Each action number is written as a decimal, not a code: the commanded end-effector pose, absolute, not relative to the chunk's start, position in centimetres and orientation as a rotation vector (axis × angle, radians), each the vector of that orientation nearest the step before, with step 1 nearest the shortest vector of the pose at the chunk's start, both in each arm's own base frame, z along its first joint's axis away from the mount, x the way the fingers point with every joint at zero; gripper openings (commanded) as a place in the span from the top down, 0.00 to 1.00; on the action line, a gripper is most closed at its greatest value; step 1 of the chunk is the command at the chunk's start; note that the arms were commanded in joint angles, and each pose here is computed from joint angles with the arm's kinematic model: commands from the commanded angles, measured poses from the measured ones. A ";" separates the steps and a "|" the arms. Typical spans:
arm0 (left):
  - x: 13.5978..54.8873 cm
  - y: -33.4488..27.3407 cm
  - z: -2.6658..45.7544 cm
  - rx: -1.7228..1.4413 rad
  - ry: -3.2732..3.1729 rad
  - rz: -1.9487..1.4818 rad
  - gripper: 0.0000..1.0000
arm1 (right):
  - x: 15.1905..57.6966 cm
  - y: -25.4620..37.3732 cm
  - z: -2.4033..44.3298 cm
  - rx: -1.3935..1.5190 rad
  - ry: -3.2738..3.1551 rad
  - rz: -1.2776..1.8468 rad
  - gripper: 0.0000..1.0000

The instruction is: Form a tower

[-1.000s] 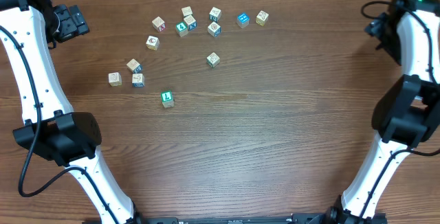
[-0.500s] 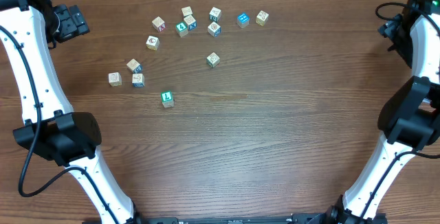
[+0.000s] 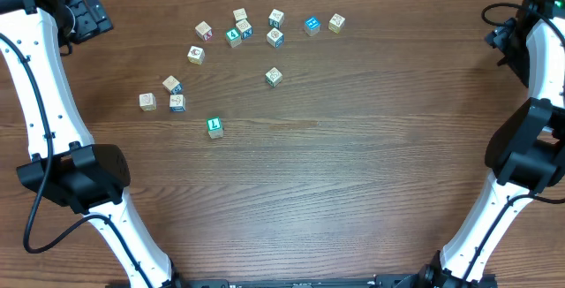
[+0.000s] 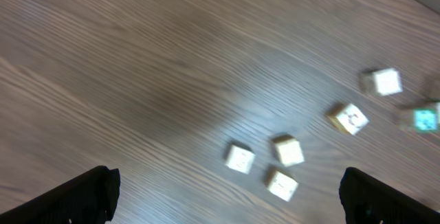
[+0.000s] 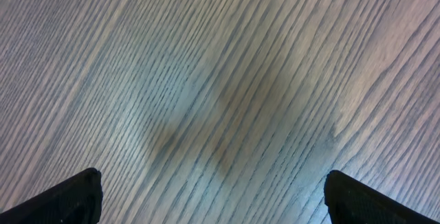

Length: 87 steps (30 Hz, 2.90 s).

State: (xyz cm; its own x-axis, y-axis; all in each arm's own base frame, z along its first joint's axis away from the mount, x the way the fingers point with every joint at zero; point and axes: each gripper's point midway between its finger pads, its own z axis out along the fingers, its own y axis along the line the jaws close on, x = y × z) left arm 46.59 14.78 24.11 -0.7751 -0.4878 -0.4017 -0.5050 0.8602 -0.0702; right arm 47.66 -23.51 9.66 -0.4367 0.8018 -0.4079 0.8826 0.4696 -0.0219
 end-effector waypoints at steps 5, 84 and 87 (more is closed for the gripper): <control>45.2 10.1 24.0 -0.703 2.717 -0.250 0.00 | 48.0 -23.8 9.9 1.417 2.364 -0.345 0.00; 36.0 -5.9 6.4 -0.443 2.989 -0.007 0.34 | 48.0 -23.8 9.9 1.417 2.364 -0.345 0.00; 35.9 -5.9 5.7 -0.444 2.987 -0.007 0.35 | 48.0 -23.8 9.9 1.417 2.364 -0.345 0.00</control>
